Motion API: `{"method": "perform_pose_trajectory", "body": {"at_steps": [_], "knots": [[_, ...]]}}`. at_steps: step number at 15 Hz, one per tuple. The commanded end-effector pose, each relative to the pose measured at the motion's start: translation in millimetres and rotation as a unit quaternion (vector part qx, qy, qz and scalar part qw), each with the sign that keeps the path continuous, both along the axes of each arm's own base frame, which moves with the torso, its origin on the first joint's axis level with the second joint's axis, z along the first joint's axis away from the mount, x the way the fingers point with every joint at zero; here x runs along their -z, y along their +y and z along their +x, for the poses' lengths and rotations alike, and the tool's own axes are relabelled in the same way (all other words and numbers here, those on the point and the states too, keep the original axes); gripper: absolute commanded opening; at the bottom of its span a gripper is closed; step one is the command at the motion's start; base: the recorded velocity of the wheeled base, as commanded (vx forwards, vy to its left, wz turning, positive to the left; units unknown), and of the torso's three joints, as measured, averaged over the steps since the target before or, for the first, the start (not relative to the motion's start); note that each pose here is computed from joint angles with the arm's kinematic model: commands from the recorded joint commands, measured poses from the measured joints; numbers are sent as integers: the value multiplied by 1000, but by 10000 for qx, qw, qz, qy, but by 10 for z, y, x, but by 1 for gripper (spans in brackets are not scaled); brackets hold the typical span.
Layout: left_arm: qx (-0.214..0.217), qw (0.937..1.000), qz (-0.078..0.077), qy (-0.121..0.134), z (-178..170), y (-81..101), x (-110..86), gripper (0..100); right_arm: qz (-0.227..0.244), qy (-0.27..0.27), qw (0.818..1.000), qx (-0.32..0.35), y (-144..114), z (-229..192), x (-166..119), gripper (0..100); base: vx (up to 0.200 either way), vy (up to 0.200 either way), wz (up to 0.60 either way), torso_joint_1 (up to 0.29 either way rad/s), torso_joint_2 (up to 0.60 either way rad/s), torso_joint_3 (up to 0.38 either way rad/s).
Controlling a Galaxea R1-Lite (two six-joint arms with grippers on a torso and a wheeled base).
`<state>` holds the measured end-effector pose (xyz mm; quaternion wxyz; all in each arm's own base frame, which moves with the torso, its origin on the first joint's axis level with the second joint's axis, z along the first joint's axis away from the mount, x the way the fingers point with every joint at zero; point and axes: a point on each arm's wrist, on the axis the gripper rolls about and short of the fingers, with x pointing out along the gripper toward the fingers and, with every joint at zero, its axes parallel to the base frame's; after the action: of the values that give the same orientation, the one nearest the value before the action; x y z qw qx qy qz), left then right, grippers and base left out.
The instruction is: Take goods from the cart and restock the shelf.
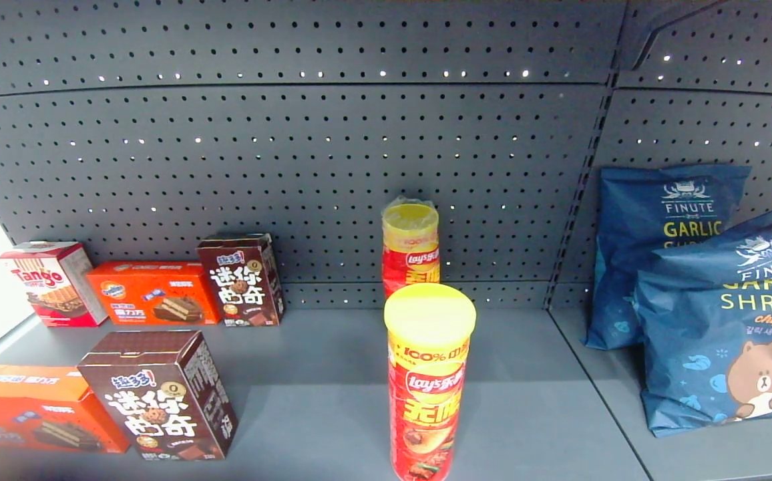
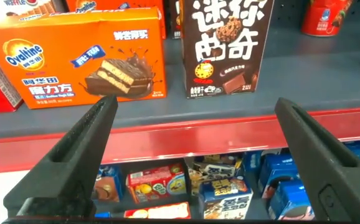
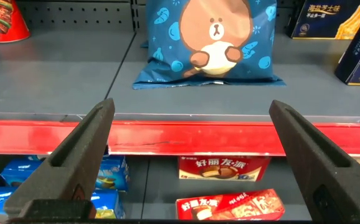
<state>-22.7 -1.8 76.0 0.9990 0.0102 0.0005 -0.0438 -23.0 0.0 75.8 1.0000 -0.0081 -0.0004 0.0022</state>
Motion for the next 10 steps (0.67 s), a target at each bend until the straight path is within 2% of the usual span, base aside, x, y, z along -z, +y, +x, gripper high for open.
{"method": "perform_pose_trajectory", "body": {"at_steps": [1,7,8,10], "knots": [[14,10000,-2,-9,-2,0,1,100,12,4,10000,-8,0,0,1,100,0,0,0,0,0,0],[-16,10000,-18,-8,-1,1,1,100,27,4,10000,-24,0,0,1,100,0,0,0,0,0,0],[-16,10000,-18,-8,-1,0,1,100,27,4,10000,-24,0,0,1,100,-200,0,0,2,2,2],[14,10000,-10,-9,-2,0,1,100,27,4,10000,-16,1,0,1,100,0,0,0,0,0,0]]}}
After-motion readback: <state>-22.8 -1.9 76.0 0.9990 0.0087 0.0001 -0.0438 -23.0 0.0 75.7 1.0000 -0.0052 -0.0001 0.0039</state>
